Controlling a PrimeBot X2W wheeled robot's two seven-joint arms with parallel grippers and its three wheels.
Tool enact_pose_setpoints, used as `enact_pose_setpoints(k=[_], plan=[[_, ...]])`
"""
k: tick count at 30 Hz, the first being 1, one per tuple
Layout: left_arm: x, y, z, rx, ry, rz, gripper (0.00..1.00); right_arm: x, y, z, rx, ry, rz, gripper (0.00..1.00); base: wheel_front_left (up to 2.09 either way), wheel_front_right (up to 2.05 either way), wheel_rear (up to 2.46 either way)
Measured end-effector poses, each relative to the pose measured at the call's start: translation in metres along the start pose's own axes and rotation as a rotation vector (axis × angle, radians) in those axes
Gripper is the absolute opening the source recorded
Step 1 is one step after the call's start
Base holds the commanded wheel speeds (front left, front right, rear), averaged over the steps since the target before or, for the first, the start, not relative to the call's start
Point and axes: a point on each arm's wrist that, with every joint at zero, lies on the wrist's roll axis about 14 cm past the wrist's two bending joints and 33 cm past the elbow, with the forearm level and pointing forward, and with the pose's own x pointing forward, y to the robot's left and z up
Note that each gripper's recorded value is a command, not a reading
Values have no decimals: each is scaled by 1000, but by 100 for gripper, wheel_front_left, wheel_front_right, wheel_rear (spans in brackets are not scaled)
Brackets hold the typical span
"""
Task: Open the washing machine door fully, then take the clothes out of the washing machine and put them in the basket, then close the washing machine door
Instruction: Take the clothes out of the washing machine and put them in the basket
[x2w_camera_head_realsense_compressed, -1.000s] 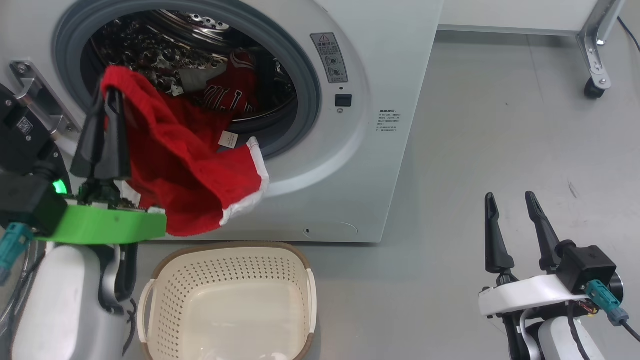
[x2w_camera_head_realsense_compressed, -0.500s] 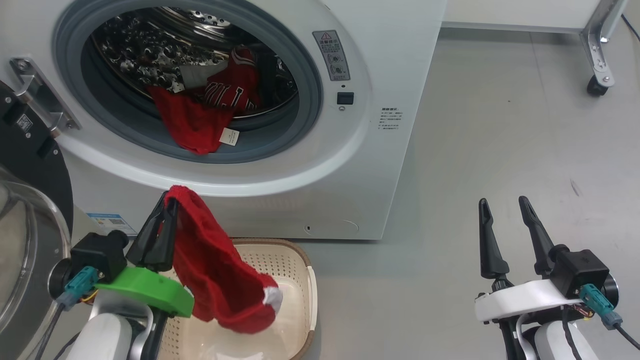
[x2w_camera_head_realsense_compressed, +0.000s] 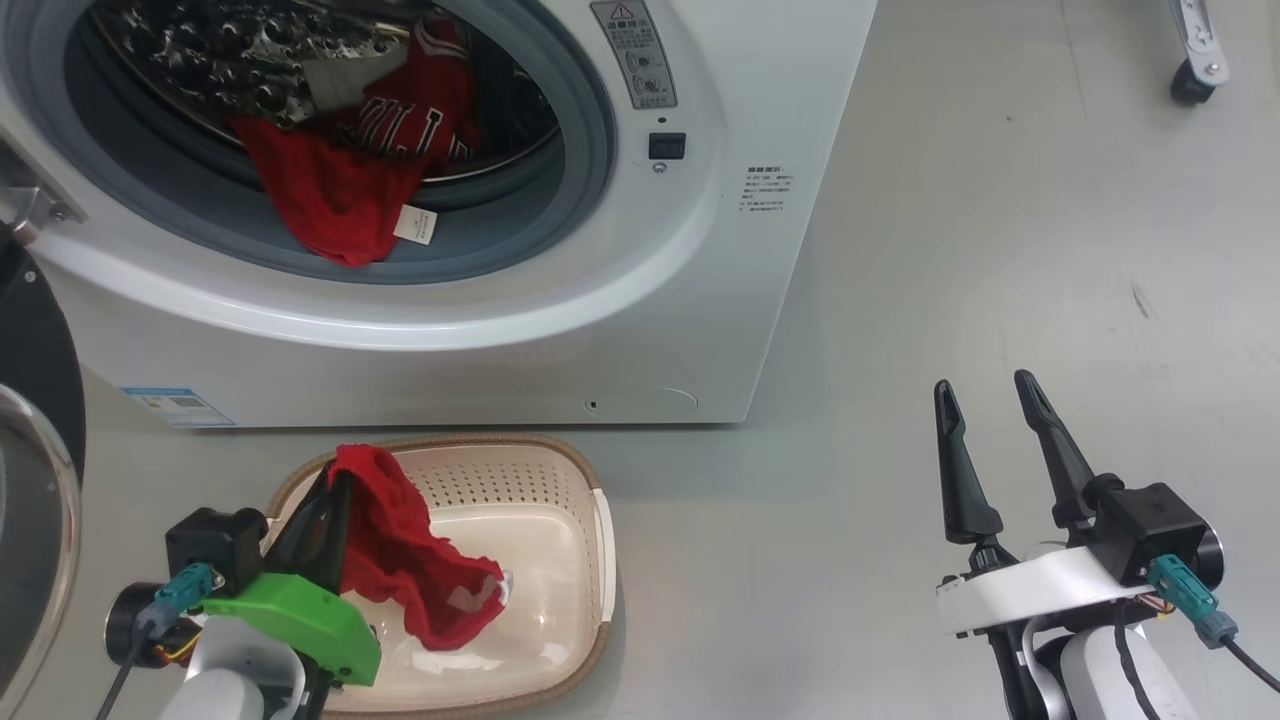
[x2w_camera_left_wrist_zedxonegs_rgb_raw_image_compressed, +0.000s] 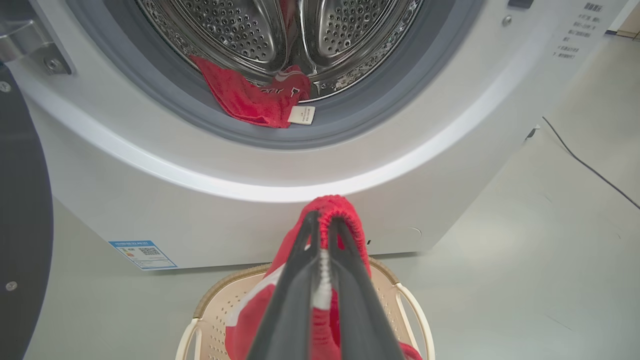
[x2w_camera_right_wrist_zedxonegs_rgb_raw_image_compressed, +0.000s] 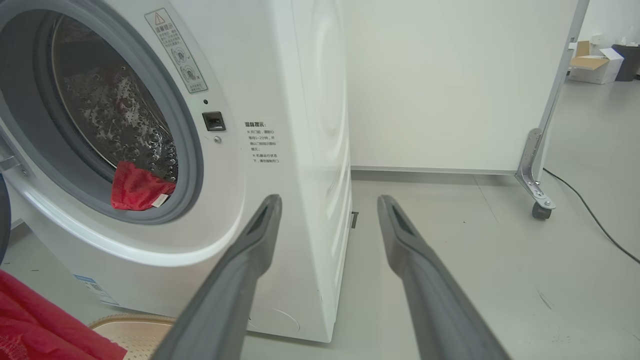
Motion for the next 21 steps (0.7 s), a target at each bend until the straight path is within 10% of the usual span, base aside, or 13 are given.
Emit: enact_pose_setpoints(k=[21], plan=[[39,24,-116,-5,396,9,0,21,-29,-38,-32,95,-71,100,0,0,0]])
